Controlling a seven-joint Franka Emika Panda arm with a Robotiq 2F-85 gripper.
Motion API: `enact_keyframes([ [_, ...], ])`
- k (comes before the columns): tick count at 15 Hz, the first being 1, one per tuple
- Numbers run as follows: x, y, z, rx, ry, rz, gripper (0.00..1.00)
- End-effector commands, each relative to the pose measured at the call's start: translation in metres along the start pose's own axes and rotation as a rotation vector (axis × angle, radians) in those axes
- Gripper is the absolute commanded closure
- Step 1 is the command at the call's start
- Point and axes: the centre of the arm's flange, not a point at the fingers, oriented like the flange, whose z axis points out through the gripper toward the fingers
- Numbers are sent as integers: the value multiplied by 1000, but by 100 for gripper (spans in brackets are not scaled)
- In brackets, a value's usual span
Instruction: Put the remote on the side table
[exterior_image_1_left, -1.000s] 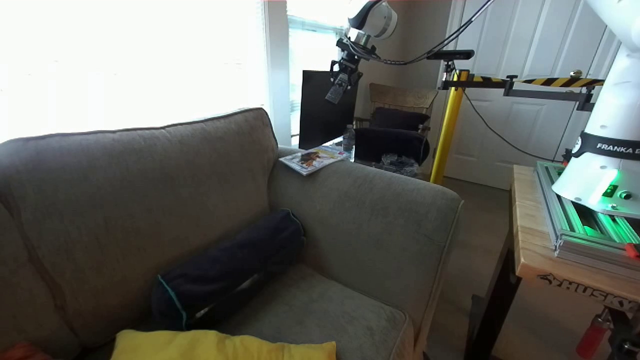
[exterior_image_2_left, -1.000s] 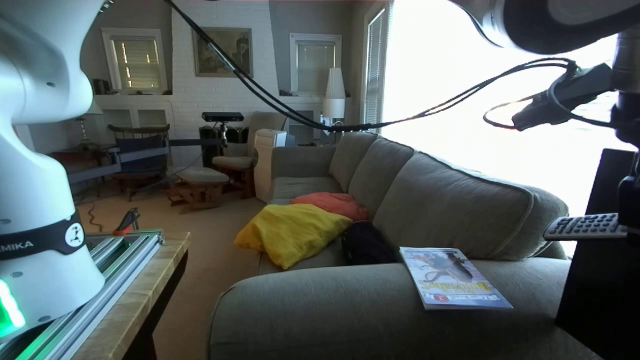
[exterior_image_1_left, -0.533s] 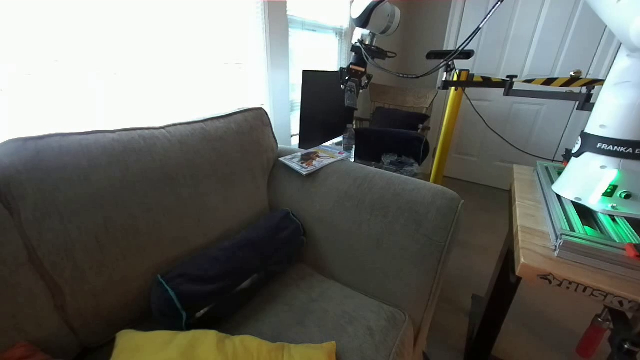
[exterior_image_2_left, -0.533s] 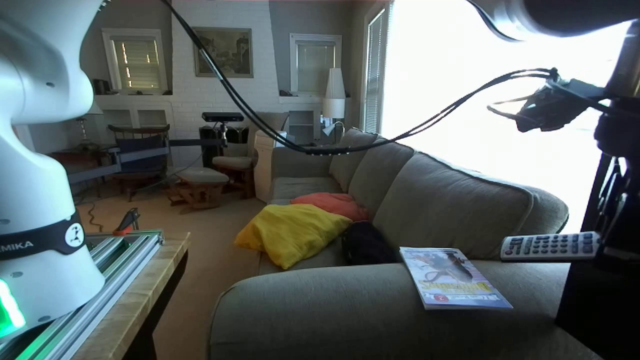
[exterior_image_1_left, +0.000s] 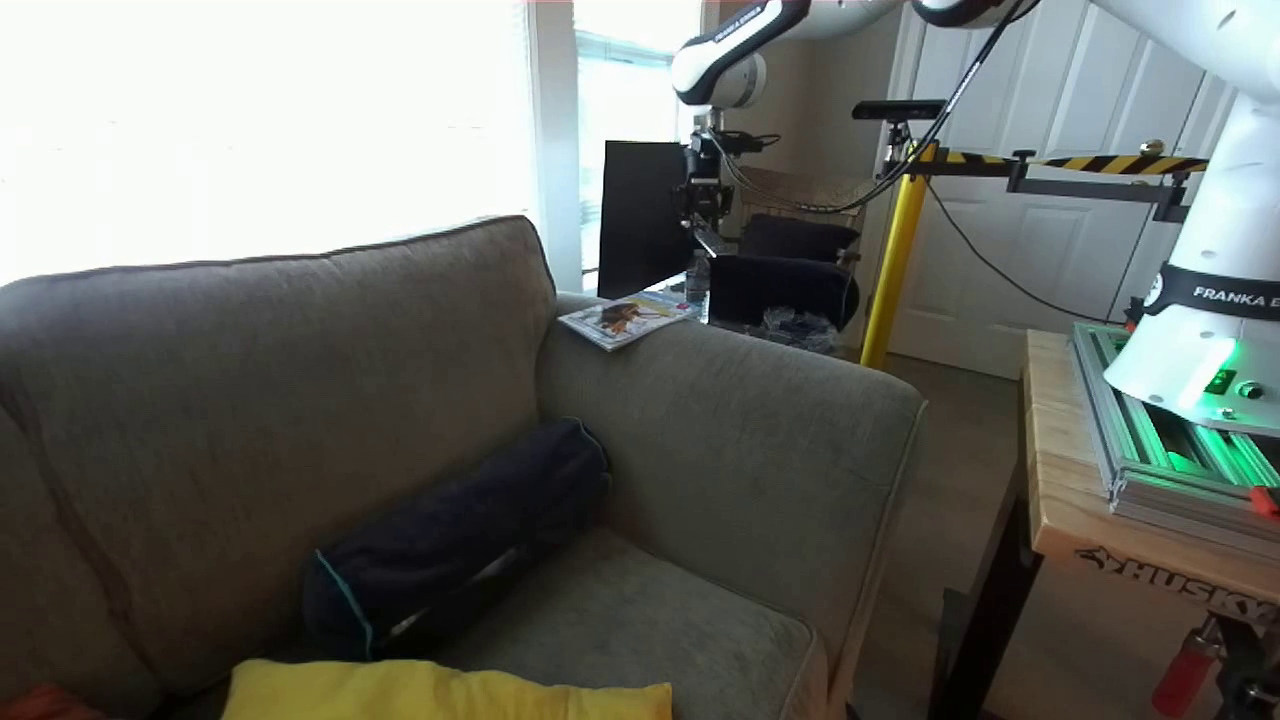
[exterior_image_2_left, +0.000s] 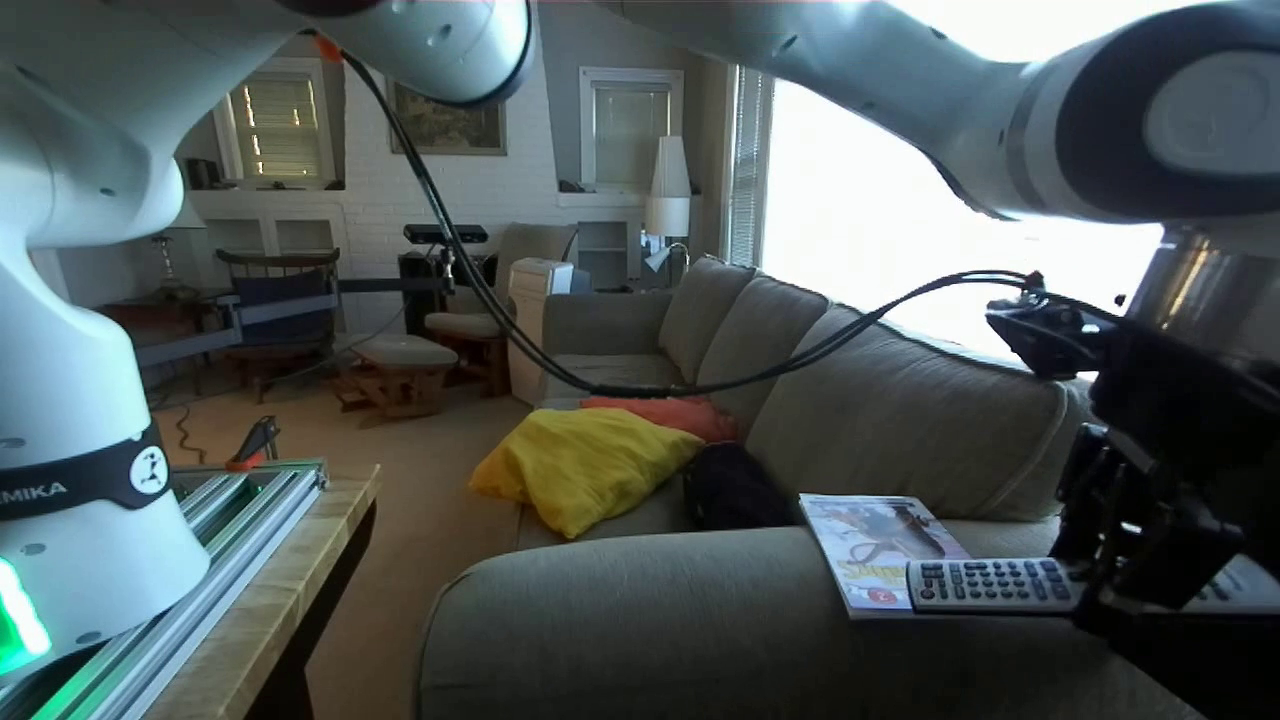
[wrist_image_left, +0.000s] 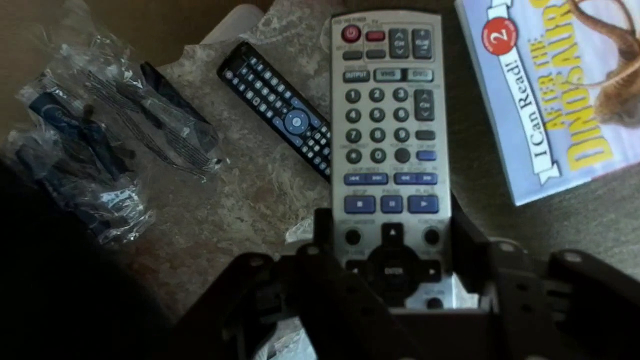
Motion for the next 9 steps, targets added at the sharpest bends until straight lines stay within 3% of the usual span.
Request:
enact_keyframes([
  [1, 37, -34, 24, -112, -29, -163, 69],
  [4, 39, -37, 50, -211, -51, -269, 69],
  [6, 42, -30, 56, -216, -46, -242, 69],
  [7, 4, -28, 62, -188, -52, -230, 44],
  [9, 8, -23, 66, -192, -48, -224, 44],
])
